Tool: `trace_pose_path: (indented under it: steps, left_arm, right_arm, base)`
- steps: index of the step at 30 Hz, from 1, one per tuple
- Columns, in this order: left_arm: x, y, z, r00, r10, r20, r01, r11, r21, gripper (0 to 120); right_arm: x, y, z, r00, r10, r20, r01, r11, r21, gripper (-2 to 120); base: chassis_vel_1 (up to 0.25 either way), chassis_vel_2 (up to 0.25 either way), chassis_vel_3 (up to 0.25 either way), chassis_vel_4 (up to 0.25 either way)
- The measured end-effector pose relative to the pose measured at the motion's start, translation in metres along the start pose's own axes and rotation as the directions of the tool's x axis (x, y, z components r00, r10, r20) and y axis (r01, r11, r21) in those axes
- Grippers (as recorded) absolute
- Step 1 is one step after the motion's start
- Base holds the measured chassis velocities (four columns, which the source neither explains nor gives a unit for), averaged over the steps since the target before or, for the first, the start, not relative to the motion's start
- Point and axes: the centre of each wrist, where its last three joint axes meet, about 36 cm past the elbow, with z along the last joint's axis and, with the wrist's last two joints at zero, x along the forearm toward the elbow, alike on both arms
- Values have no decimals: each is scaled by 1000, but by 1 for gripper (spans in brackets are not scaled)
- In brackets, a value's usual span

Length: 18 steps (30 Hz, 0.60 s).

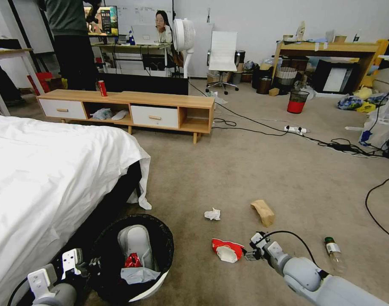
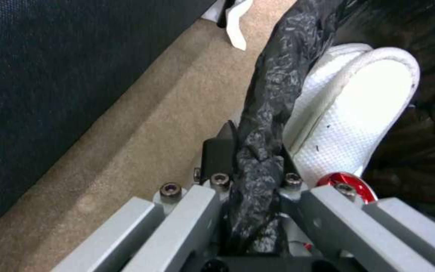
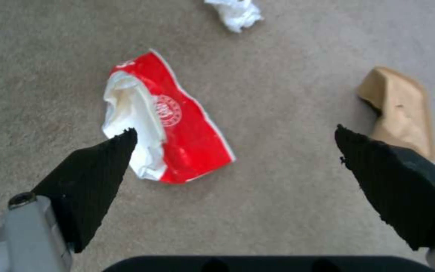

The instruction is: Pick up the trash bin and place the garbage on the floor into it.

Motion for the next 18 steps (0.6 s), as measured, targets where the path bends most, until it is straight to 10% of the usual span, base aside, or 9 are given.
trace_pose_path:
  steps: [18]
  left_arm:
    - [4,3,2,1000,-15,-2,15,1000,4,2]
  right_arm:
    - [-67,18,18,1000,-16,-26,17,999,36,100]
  base:
    - [0,0,0,0]
